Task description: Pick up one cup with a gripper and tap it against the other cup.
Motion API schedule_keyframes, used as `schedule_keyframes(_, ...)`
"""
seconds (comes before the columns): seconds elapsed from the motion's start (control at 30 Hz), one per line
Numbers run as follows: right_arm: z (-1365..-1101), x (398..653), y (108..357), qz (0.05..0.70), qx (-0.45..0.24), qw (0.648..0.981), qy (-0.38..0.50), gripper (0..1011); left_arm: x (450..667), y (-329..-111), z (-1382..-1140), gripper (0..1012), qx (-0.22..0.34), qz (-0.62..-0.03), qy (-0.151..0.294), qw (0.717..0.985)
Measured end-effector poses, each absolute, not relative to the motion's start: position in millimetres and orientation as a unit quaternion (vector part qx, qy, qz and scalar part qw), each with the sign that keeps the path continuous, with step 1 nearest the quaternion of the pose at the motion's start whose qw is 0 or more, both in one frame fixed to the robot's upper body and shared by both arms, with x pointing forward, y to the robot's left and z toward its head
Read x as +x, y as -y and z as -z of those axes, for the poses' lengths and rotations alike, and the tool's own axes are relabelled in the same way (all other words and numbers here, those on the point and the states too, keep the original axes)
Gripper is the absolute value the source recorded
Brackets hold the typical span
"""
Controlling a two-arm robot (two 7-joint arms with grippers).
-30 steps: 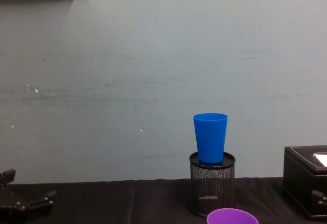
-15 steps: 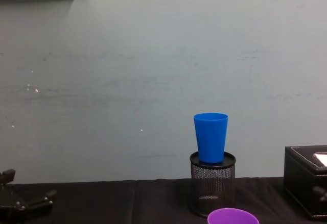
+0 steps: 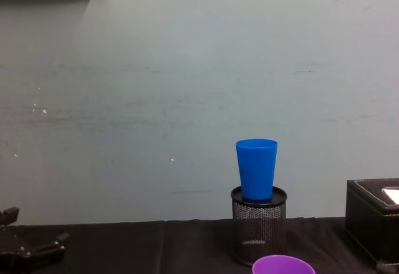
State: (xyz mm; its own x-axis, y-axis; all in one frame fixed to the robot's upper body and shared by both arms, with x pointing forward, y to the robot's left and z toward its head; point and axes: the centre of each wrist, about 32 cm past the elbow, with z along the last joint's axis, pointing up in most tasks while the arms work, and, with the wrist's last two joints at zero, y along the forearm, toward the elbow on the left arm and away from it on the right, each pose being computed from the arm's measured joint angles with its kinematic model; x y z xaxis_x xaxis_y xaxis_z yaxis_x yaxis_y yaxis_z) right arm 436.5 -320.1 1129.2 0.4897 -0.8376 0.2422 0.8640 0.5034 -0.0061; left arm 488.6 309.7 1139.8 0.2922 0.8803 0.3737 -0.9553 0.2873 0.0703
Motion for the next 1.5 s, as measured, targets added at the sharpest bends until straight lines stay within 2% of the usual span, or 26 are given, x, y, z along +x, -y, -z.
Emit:
schedule_keyframes(0.2,-1113.0,417.3,304.1,0.434,-0.054,0.895,0.086,1002,488.6,-309.7,-1139.8,1000,0.141,-0.58,0.132,0.791)
schedule_keyframes(0.4,-1104.2,415.5,286.7,0.402,-0.05,0.911,0.076,1000,488.6,-309.7,-1139.8,1000,0.141,-0.58,0.132,0.791)
schedule_keyframes(0.77,-1099.6,440.1,265.2,0.393,-0.04,0.917,0.058,1002,488.6,-309.6,-1139.8,1000,0.141,-0.58,0.132,0.791)
schedule_keyframes(1.17,-1099.8,466.4,257.2,0.397,-0.032,0.916,0.04,1002,488.6,-309.7,-1139.8,1000,0.141,-0.58,0.132,0.791)
schedule_keyframes(1.5,-1100.7,478.5,251.0,0.391,-0.037,0.919,0.04,1002,488.6,-309.7,-1139.8,1000,0.141,-0.58,0.132,0.791)
